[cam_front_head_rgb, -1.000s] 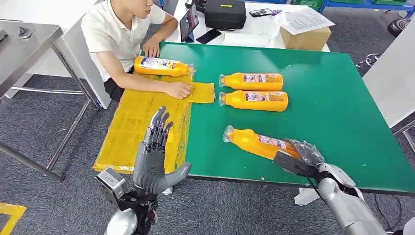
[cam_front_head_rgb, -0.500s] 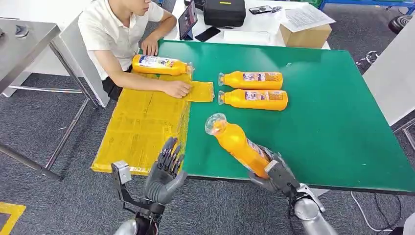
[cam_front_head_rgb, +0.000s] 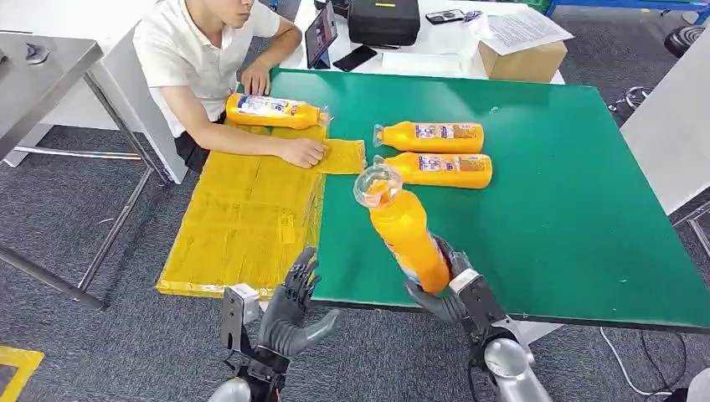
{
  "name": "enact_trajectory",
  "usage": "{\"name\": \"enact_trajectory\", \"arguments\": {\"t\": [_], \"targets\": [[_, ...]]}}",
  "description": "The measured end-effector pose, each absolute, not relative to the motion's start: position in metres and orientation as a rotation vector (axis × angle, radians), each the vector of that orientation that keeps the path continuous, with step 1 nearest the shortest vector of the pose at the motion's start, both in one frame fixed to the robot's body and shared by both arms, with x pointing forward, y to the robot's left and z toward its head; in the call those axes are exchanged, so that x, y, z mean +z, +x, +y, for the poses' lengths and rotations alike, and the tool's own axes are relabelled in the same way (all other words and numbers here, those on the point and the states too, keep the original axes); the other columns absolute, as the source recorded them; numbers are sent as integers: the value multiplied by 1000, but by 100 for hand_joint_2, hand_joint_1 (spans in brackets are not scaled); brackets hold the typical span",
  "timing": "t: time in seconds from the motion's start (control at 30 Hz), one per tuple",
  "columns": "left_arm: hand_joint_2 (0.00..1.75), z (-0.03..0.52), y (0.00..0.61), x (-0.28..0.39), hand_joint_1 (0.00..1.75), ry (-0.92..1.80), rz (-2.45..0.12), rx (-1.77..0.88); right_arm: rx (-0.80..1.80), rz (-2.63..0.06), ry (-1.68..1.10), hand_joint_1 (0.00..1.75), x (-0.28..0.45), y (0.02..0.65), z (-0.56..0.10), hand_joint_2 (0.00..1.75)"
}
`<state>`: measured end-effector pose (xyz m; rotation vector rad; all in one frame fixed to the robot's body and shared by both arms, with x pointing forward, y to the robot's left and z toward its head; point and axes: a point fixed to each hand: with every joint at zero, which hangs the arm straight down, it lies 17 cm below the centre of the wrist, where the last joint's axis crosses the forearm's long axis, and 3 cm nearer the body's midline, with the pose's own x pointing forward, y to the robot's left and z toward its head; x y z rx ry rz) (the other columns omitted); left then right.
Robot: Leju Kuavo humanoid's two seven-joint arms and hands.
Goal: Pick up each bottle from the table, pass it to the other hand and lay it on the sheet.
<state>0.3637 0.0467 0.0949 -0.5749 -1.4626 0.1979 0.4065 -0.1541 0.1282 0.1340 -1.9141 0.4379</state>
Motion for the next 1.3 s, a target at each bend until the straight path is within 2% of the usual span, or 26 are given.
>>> {"name": "enact_trajectory", "arguments": {"t": [0.17,0.43,0.73,1.13,1.17,1.2,1.27,1.3], "targets": [[175,31,365,108,0,-570,-1522,91,458,-1931,168,175,136,405,-125,175],[175,14,373,126,0,-592,-1561,28,736,-1876,186,175,114,396,-60,175],[175,16,381,131,0,-643,-1540,88,872,-1870,171,175,107,393,-33,175],[175,28,392,140,2,-726,-1493,250,917,-1868,221,175,99,376,-12,175],[175,29,393,140,141,-737,-1485,264,915,-1867,226,175,98,375,-11,175],[175,29,393,141,175,-749,-1480,275,915,-1867,232,175,98,375,-10,175],[175,30,395,142,175,-760,-1477,286,913,-1870,242,171,100,375,-9,175],[175,30,395,143,175,-763,-1478,291,911,-1872,244,143,101,376,-9,175]]}}
